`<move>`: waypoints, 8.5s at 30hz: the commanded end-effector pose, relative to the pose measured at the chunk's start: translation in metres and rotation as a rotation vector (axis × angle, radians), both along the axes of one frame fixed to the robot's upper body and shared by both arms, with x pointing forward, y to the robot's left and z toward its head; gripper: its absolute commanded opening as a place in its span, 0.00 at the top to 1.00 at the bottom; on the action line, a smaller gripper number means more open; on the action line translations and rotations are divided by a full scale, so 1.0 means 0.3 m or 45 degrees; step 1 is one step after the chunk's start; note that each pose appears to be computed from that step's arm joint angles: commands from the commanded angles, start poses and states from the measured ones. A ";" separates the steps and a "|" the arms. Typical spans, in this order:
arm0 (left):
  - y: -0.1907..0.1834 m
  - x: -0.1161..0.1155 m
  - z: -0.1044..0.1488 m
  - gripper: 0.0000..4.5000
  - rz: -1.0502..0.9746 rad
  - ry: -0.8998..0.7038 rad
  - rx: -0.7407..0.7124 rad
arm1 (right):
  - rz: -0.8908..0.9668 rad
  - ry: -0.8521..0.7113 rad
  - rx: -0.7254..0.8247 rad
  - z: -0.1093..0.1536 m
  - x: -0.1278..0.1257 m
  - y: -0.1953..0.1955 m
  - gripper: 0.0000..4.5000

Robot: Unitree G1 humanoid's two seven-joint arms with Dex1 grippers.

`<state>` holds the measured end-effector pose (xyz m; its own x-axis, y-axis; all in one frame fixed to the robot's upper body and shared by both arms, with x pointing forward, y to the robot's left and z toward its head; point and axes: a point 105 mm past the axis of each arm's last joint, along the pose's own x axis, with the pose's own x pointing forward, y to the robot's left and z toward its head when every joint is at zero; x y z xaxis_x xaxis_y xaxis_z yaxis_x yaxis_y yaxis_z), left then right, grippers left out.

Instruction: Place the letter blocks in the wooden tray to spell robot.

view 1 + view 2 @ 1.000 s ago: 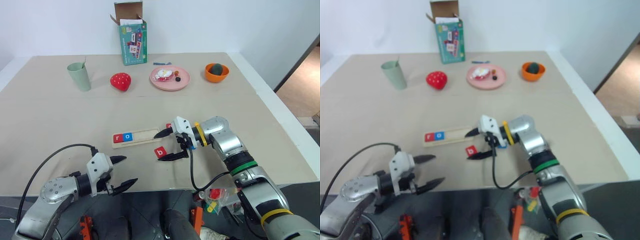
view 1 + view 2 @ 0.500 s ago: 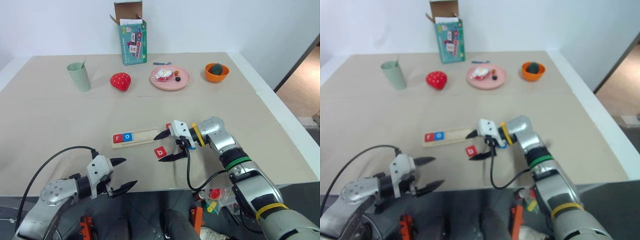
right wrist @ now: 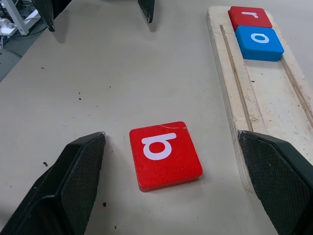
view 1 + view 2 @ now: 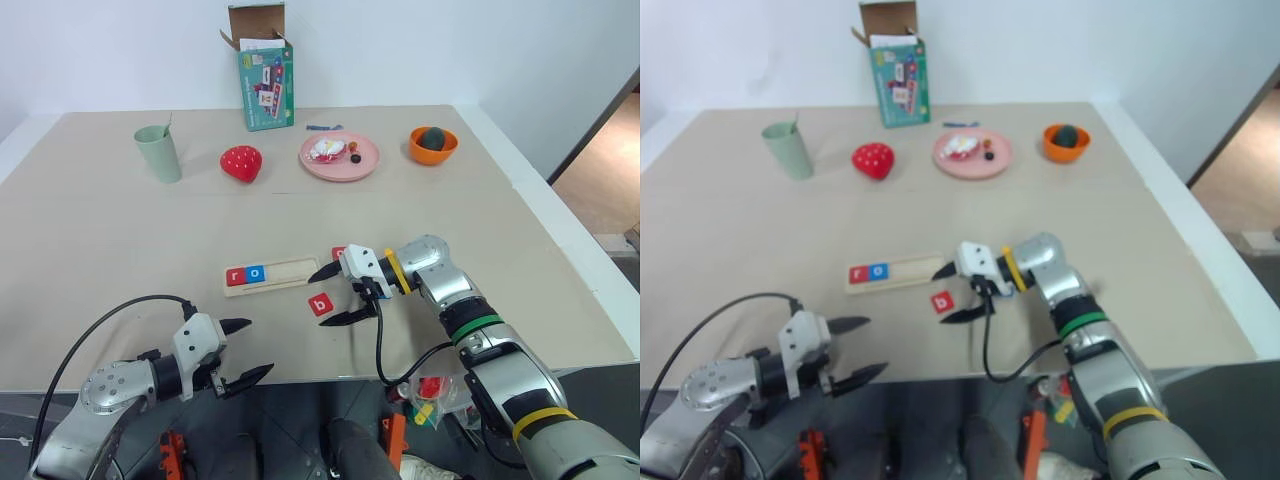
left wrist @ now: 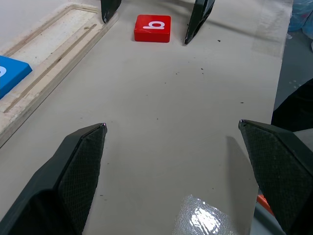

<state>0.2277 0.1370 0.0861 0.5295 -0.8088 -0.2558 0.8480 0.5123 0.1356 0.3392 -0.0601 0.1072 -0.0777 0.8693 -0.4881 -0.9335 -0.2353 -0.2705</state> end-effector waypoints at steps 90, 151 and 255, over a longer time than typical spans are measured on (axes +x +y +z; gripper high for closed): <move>0.088 0.122 0.095 0.00 0.431 -0.172 -0.157 | -0.178 -0.013 0.078 0.145 0.131 0.272 0.72; 0.080 0.095 0.081 0.00 0.426 -0.144 -0.144 | -0.176 -0.082 0.072 0.121 0.135 0.292 0.61; 0.027 0.058 0.136 0.00 0.305 -0.166 -0.272 | -0.236 0.129 0.080 0.072 0.122 0.284 0.61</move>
<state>0.2482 0.1491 0.1152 0.7419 -0.6693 -0.0405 0.6704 0.7392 0.0652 0.3762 0.0191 0.1193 0.0484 0.8956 -0.4422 -0.9890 -0.0191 -0.1469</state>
